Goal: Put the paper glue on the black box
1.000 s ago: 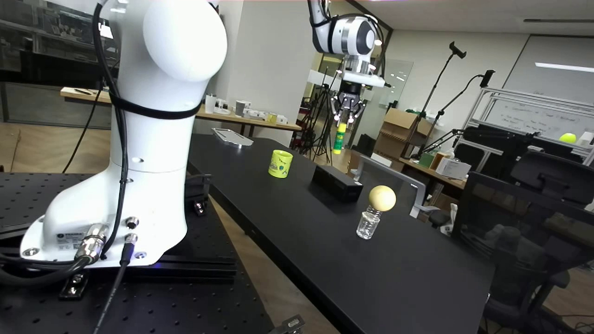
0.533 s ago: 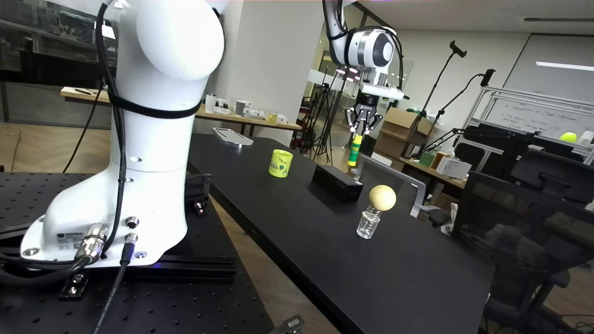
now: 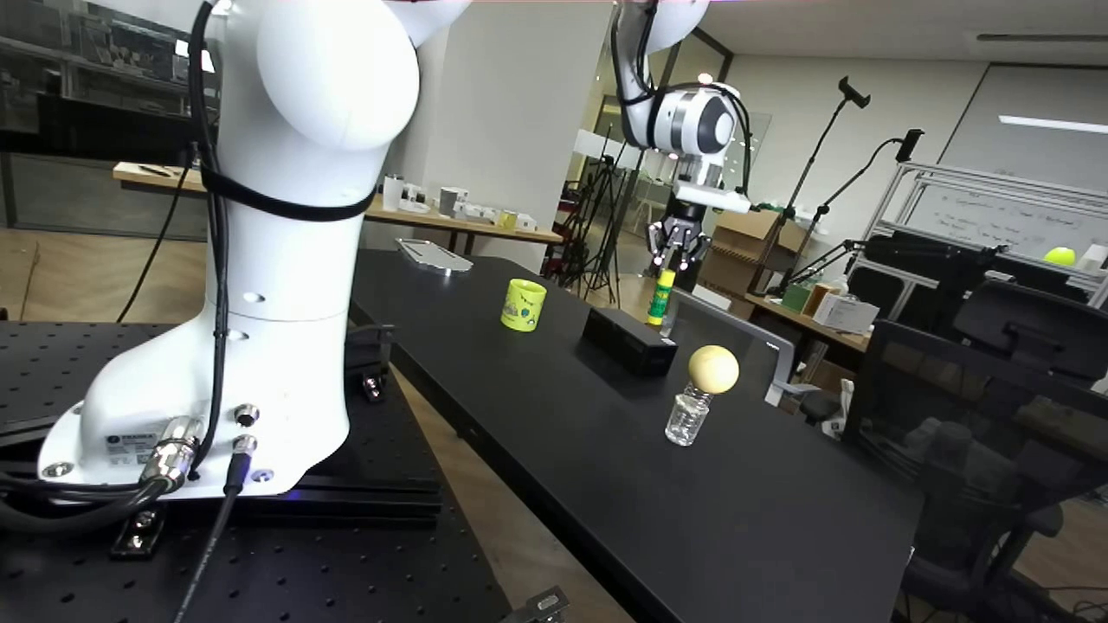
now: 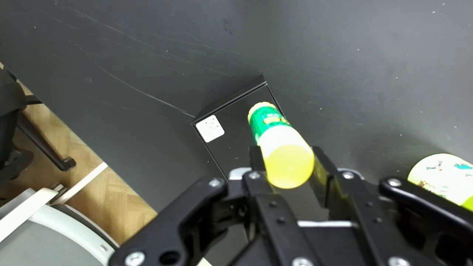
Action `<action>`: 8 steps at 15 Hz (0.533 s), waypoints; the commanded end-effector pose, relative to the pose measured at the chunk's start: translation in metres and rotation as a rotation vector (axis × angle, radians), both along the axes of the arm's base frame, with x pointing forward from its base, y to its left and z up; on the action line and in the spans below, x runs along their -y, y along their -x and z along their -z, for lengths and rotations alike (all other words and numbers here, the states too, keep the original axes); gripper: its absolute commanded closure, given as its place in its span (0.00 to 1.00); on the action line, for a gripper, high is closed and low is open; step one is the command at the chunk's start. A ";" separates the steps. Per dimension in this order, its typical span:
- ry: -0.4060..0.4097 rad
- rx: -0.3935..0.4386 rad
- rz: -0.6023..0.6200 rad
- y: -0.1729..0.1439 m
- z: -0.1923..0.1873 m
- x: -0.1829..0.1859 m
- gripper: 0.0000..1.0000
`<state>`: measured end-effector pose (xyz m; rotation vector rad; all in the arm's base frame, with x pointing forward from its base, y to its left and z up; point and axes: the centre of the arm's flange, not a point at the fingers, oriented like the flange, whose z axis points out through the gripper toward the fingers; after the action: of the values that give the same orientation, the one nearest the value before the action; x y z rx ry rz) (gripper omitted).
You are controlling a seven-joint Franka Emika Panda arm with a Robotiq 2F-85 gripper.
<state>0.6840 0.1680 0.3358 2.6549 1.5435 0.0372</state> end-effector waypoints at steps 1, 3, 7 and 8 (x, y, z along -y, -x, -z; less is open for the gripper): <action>-0.010 -0.007 0.010 -0.027 0.011 -0.001 0.91; -0.014 -0.015 0.011 -0.030 0.022 -0.002 0.91; -0.012 -0.024 0.018 -0.030 0.031 -0.005 0.41; -0.011 -0.019 0.026 -0.027 0.027 -0.005 0.40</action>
<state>0.7032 0.1697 0.2976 2.6803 1.5437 0.0131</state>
